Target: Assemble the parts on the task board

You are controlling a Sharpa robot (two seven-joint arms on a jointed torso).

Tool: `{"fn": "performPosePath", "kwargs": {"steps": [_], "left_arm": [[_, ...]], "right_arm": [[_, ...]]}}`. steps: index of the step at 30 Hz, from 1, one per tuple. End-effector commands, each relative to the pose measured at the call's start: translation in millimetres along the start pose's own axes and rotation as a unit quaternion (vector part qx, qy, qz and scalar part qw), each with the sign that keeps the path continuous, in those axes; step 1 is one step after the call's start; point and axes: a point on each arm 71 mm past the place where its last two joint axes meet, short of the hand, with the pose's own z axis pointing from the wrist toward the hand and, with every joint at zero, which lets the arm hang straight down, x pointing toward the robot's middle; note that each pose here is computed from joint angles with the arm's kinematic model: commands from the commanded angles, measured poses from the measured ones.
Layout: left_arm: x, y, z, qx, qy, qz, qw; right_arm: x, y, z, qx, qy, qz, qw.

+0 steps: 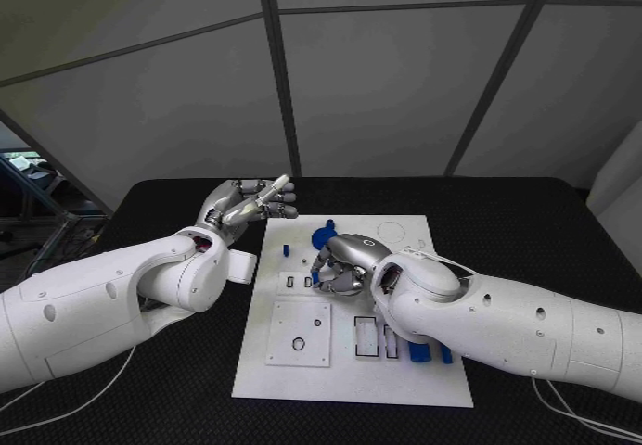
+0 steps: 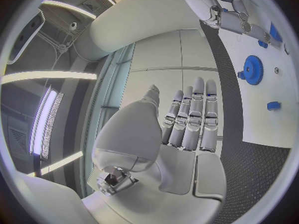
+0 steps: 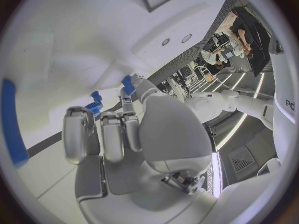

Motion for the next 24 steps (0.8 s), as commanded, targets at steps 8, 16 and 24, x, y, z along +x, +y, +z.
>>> {"fn": "performPosePath", "kwargs": {"steps": [8, 16, 24], "left_arm": [[1.9, -0.7, 1.6, 0.004, 0.008, -0.001, 1.000], [1.9, -0.3, 2.1, 0.003, 0.007, 0.000, 1.000], [1.8, 0.0, 2.4, 0.003, 0.007, 0.000, 1.000]], "right_arm": [[4.9, -3.7, -0.1, 0.006, 0.018, -0.009, 1.000], [6.5, -5.5, 0.2, 0.009, 0.029, -0.016, 0.999], [7.4, -6.4, 0.0, 0.012, 0.036, -0.021, 0.999]]}}
